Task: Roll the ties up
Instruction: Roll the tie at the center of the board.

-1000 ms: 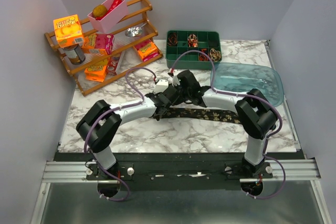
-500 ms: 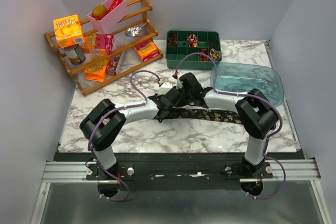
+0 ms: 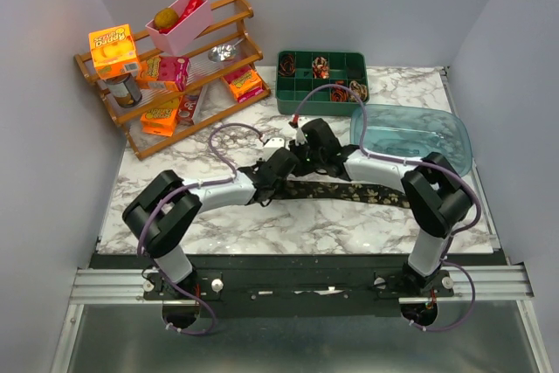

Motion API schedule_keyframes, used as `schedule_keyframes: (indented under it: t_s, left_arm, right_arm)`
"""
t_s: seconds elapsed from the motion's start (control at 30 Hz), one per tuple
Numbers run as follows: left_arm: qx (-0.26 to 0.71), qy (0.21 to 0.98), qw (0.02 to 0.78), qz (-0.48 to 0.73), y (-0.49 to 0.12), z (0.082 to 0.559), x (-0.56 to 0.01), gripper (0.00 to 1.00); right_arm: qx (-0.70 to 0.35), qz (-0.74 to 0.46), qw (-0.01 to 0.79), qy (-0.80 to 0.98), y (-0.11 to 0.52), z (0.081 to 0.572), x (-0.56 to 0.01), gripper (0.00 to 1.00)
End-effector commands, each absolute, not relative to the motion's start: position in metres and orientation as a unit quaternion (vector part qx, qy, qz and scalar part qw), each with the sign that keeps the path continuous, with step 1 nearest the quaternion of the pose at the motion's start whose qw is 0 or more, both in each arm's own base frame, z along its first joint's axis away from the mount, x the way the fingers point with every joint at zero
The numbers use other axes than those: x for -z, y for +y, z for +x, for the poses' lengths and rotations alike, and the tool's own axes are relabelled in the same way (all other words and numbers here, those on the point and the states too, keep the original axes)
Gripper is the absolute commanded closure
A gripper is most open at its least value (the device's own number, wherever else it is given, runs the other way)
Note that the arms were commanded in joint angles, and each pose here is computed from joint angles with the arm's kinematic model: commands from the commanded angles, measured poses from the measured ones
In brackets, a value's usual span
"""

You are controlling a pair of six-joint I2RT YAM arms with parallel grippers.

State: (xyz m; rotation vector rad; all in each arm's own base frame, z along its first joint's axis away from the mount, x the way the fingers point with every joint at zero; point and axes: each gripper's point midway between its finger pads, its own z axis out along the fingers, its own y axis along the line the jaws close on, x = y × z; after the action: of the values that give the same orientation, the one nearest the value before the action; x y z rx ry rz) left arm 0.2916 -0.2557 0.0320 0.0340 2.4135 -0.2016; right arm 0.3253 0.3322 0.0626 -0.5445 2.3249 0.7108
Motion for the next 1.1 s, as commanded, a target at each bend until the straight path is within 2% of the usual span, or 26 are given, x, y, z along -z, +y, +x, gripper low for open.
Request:
schedule_keyframes:
  t_s: [0.0, 0.03, 0.17, 0.27, 0.5, 0.7, 0.83, 1.07]
  left_arm:
    - [0.113, 0.927, 0.357, 0.007, -0.254, 0.282, -0.048, 0.58]
    - [0.116, 0.925, 0.361, 0.006, -0.252, 0.282, -0.051, 0.56]
    - [0.149, 0.911, 0.385, 0.001, -0.253, 0.281, -0.073, 0.36]
    - [0.177, 0.902, 0.394, -0.003, -0.253, 0.281, -0.085, 0.32]
    - [0.210, 0.890, 0.405, -0.020, -0.242, 0.282, -0.102, 0.32]
    - [0.231, 0.885, 0.400, -0.056, -0.210, 0.288, -0.105, 0.31]
    - [0.264, 0.879, 0.389, -0.077, -0.194, 0.291, -0.100, 0.24]
    - [0.339, 0.869, 0.349, -0.093, -0.194, 0.285, -0.085, 0.20]
  right_arm:
    - [-0.293, -0.217, 0.333, 0.869, 0.334, 0.318, -0.082, 0.99]
    - [-0.299, -0.218, 0.339, 0.865, 0.335, 0.318, -0.089, 0.99]
    - [-0.327, -0.228, 0.346, 0.849, 0.341, 0.312, -0.104, 0.99]
    - [-0.359, -0.243, 0.346, 0.832, 0.349, 0.305, -0.114, 0.99]
    - [-0.423, -0.261, 0.328, 0.804, 0.366, 0.289, -0.126, 0.99]
    - [-0.434, -0.268, 0.307, 0.804, 0.373, 0.284, -0.116, 0.99]
    - [-0.430, -0.273, 0.288, 0.811, 0.379, 0.281, -0.101, 0.99]
    - [-0.421, -0.280, 0.265, 0.821, 0.388, 0.275, -0.078, 0.99]
